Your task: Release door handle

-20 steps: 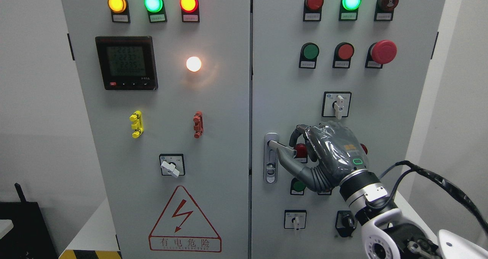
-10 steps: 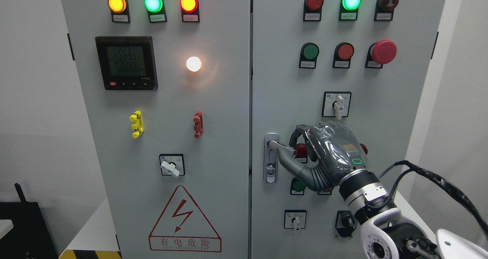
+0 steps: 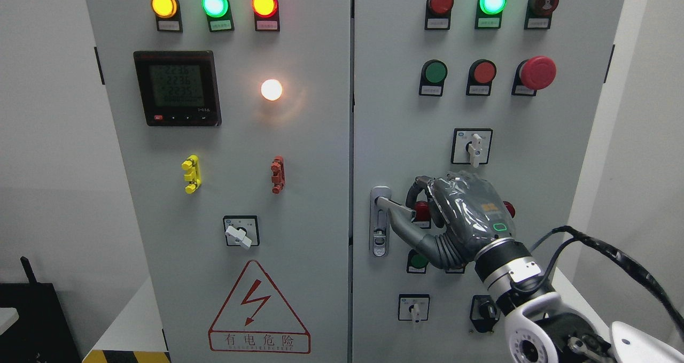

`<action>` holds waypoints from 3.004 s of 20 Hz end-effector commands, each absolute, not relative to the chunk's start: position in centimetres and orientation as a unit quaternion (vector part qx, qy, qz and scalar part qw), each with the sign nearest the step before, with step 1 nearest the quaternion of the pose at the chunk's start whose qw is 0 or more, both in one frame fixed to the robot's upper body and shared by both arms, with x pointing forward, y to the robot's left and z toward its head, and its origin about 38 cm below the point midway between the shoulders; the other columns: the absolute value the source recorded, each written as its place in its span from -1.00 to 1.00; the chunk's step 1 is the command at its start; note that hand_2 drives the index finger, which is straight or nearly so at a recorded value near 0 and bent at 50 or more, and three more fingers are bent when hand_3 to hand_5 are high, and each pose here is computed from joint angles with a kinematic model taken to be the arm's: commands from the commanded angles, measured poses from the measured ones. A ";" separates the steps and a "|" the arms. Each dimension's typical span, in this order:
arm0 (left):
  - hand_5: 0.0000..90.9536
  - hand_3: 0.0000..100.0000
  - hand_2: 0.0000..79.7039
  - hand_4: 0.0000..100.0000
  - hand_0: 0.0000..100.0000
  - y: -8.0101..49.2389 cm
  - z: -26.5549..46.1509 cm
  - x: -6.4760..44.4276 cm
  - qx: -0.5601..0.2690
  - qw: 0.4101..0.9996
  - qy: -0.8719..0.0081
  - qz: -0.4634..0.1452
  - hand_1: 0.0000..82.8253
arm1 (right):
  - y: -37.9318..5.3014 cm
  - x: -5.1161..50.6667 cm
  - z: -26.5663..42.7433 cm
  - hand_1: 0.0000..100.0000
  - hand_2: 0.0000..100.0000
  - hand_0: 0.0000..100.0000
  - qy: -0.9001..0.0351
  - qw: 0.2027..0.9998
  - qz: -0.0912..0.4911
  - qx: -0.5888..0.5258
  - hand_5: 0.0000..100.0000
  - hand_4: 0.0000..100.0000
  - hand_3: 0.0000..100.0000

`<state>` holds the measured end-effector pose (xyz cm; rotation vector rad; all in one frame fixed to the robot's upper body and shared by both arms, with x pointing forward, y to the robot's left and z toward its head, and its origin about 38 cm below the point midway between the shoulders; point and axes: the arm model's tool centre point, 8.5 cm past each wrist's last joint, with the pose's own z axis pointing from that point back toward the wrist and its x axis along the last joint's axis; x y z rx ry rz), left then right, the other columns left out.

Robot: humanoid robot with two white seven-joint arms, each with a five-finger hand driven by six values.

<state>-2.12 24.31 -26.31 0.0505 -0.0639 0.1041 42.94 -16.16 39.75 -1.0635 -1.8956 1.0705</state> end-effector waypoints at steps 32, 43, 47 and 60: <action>-1.00 -1.00 -1.00 -1.00 -0.76 24.2 -26.4 -1.1 0.023 0.997 -0.047 0.052 -0.06 | -15.8 43.0 39.1 -0.67 0.11 -0.17 -0.733 0.356 0.417 -0.403 1.00 1.00 1.00; -1.00 -1.00 -1.00 -1.00 -0.76 24.2 -26.4 -1.1 0.023 0.997 -0.047 0.052 -0.06 | -15.8 43.0 38.8 -0.66 0.13 -0.17 -0.731 0.358 0.418 -0.402 1.00 1.00 1.00; -1.00 -1.00 -1.00 -1.00 -0.76 24.2 -26.4 -1.1 0.023 0.997 -0.047 0.052 -0.06 | -15.8 43.0 38.8 -0.66 0.13 -0.18 -0.731 0.358 0.418 -0.402 1.00 1.00 1.00; -1.00 -1.00 -1.00 -1.00 -0.76 24.2 -26.4 -1.1 0.023 0.997 -0.047 0.052 -0.06 | -15.8 43.0 38.9 -0.65 0.19 -0.17 -0.732 0.359 0.417 -0.402 1.00 1.00 1.00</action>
